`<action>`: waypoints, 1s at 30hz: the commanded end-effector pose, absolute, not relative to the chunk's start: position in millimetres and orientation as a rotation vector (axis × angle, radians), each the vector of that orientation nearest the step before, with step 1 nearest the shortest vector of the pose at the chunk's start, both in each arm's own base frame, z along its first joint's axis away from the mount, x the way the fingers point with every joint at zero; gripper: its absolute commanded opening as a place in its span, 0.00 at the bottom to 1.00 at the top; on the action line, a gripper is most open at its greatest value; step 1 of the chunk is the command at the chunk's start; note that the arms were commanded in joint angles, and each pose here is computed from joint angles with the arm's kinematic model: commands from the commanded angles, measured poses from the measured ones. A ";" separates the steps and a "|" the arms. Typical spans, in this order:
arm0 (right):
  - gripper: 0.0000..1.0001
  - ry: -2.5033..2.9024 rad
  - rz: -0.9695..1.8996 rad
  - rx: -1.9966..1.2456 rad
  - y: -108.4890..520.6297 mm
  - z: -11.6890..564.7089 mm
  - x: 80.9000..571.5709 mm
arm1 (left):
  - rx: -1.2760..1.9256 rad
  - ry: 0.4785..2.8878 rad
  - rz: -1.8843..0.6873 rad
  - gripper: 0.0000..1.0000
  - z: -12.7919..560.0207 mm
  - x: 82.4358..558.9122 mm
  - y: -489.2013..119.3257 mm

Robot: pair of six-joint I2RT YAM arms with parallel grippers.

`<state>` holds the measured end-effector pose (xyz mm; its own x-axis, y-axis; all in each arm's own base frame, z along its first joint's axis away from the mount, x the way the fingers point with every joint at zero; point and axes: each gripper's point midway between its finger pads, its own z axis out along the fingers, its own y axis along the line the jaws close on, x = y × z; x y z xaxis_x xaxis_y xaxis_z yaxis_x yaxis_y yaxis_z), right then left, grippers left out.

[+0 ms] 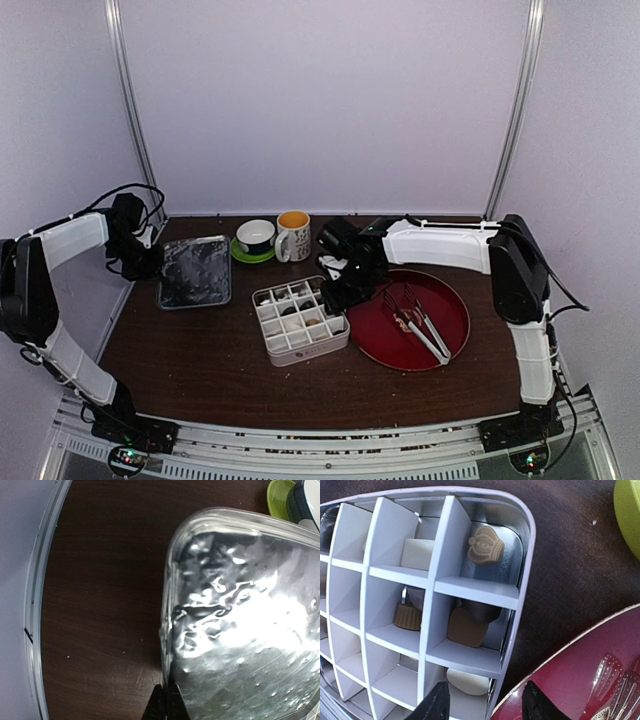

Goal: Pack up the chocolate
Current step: Pick up the box lid from the corner of the board, then pick up the packed packing box from the center of the board.

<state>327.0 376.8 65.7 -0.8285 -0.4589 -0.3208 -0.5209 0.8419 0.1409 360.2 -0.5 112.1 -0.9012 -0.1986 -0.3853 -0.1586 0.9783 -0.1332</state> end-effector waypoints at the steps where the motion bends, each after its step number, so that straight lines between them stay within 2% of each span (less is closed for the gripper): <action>1: 0.48 2.673 0.378 -0.714 379.1 79.3 334.8 | -0.243 2.685 -0.155 0.00 120.4 364.3 -0.7; 5: 0.33 2.734 0.305 -0.690 368.6 69.2 337.8 | -0.245 2.694 -0.158 0.00 117.7 364.6 -0.9; 8: 0.26 2.760 0.270 -0.703 364.9 61.2 336.8 | -0.244 2.696 -0.156 0.00 116.7 365.0 -0.5; 11: 0.11 2.764 0.262 -0.729 363.4 58.6 333.0 | -0.246 2.699 -0.147 0.00 116.7 364.3 0.7; 14: 0.02 2.720 0.282 -0.813 368.9 63.2 324.9 | -0.239 2.696 -0.140 0.00 119.3 362.4 0.7; 30: 0.00 2.195 0.361 -1.097 398.8 165.2 294.2 | -0.229 2.655 -0.099 0.00 130.9 349.8 5.5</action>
<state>283.8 380.7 110.9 -0.5888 -0.6455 -0.4865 -0.7432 0.6689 0.0118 350.0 2.4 124.7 -0.8904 -0.1796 -0.4182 -0.1456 0.9830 -0.1122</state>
